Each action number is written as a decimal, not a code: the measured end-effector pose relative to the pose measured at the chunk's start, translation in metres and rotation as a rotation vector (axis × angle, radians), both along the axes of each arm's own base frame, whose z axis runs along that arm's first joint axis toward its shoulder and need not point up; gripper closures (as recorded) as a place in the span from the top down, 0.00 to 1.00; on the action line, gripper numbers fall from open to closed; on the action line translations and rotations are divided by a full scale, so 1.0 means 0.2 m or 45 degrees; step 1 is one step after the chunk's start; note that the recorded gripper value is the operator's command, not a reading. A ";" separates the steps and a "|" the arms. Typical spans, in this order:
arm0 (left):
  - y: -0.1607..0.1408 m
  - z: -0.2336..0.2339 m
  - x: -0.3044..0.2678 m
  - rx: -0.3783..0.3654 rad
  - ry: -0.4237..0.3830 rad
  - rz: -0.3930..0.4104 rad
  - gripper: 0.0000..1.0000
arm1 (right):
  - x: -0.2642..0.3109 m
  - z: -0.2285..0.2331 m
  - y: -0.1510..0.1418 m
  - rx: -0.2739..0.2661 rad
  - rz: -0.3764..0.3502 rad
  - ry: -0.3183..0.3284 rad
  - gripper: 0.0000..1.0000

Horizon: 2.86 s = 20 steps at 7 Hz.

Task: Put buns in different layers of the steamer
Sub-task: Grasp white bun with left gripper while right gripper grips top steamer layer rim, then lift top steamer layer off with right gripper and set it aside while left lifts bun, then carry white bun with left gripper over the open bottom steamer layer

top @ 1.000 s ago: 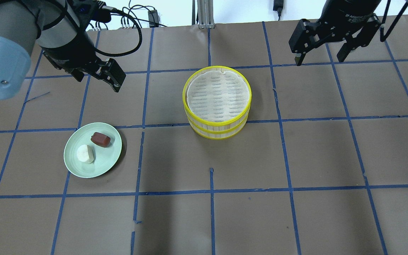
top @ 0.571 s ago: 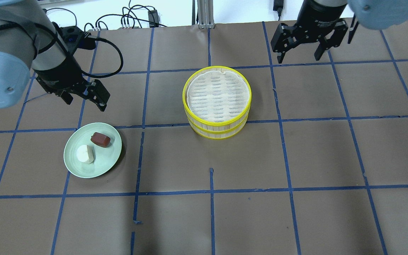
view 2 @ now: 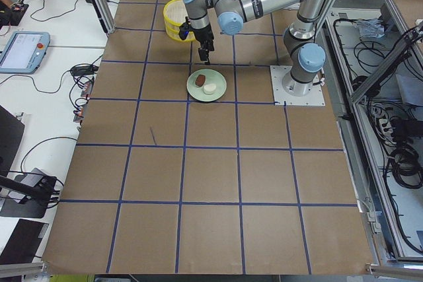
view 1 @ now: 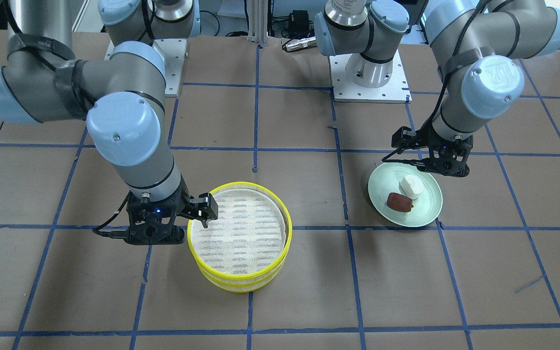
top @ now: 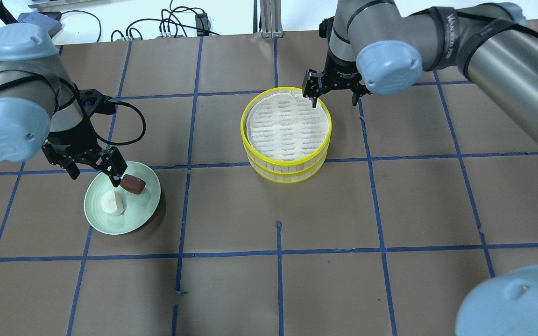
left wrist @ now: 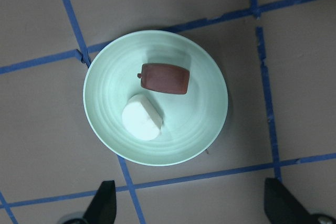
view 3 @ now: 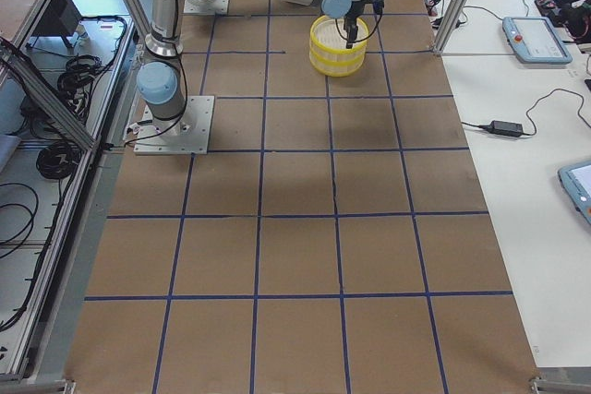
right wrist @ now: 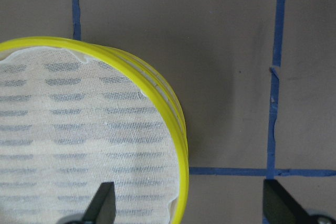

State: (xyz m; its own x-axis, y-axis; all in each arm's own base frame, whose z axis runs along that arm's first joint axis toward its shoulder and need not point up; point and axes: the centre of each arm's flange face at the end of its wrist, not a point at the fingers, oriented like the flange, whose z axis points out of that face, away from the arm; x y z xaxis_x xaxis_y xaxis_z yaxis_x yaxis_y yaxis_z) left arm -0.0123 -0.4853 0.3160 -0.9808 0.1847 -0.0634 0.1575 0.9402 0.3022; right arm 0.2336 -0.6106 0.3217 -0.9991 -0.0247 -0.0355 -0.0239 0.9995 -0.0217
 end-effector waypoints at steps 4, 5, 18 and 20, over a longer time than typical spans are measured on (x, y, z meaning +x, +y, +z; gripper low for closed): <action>-0.12 -0.44 0.13 0.068 0.008 0.049 0.97 | 0.00 -0.22 0.03 0.019 -0.050 0.037 0.08; -0.14 -0.52 0.14 0.074 0.009 0.049 0.98 | 0.00 -0.21 0.04 0.019 -0.055 0.034 0.06; -0.16 0.16 -0.12 -0.276 0.042 0.045 0.01 | -1.67 0.16 0.05 0.043 0.398 0.037 0.05; -0.20 0.30 -0.53 -0.379 0.147 0.194 0.01 | -1.67 0.15 0.05 0.045 0.397 0.036 0.06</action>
